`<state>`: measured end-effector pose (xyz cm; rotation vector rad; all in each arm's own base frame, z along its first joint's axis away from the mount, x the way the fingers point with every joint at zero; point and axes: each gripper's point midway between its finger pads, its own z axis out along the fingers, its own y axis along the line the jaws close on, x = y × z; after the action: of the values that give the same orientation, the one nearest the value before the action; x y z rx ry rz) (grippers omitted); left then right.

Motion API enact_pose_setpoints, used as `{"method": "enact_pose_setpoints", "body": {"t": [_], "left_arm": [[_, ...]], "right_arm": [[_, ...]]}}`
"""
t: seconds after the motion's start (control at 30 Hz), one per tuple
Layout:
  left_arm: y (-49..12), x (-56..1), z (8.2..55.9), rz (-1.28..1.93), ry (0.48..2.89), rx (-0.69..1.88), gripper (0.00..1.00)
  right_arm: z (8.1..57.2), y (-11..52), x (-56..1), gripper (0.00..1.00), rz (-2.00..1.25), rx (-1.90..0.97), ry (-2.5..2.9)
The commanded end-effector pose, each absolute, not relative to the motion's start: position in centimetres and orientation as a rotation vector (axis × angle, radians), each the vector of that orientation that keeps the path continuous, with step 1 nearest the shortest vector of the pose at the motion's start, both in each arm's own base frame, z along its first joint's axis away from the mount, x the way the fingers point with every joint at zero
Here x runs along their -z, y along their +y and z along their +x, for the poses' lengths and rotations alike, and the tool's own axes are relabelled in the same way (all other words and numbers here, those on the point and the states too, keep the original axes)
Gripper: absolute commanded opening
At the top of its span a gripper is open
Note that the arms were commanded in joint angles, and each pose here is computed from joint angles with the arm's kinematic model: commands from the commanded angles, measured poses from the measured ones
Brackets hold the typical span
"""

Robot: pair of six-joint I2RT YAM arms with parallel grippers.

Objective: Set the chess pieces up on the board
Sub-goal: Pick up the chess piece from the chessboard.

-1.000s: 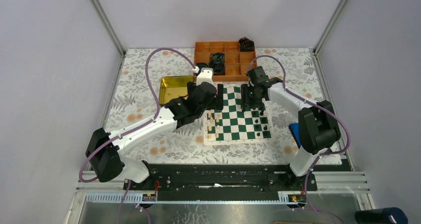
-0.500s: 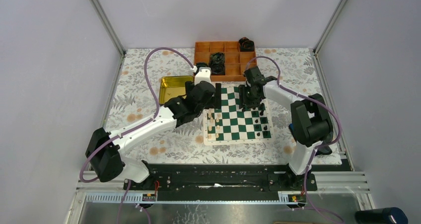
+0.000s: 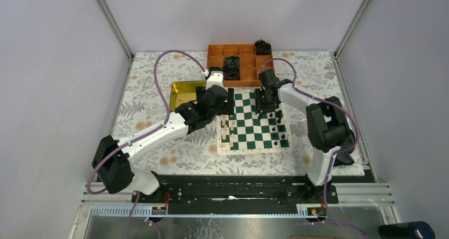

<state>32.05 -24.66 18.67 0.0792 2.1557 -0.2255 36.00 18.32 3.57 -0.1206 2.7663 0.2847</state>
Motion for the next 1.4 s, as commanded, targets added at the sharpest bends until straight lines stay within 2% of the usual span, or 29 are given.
{"method": "enact_pose_setpoints", "body": {"t": [0.0,0.27,0.4,0.8,0.93,1.37], "left_arm": [[-24.3,-18.6,32.6,0.081,2.143,0.215,0.99],[-24.2,-18.4,32.8,0.079,2.148,0.225,0.99],[-24.2,-18.2,33.0,0.08,2.153,0.228,0.99],[-24.3,-18.1,33.0,0.081,2.156,0.241,0.99],[-24.4,-18.1,32.9,0.081,2.157,0.246,0.99],[-23.8,-19.0,32.9,0.07,2.136,0.243,0.99]], "right_arm": [[37.0,18.5,-4.3,0.45,-0.141,-0.246,2.742],[36.7,18.4,-4.2,0.41,-0.137,-0.241,2.756],[36.5,18.3,-4.0,0.34,-0.139,-0.242,2.766],[35.7,17.9,-3.6,0.26,-0.14,-0.228,2.792],[35.6,17.9,-3.6,0.19,-0.138,-0.229,2.796],[37.2,18.5,-7.7,0.04,-0.131,-0.254,2.712]]}}
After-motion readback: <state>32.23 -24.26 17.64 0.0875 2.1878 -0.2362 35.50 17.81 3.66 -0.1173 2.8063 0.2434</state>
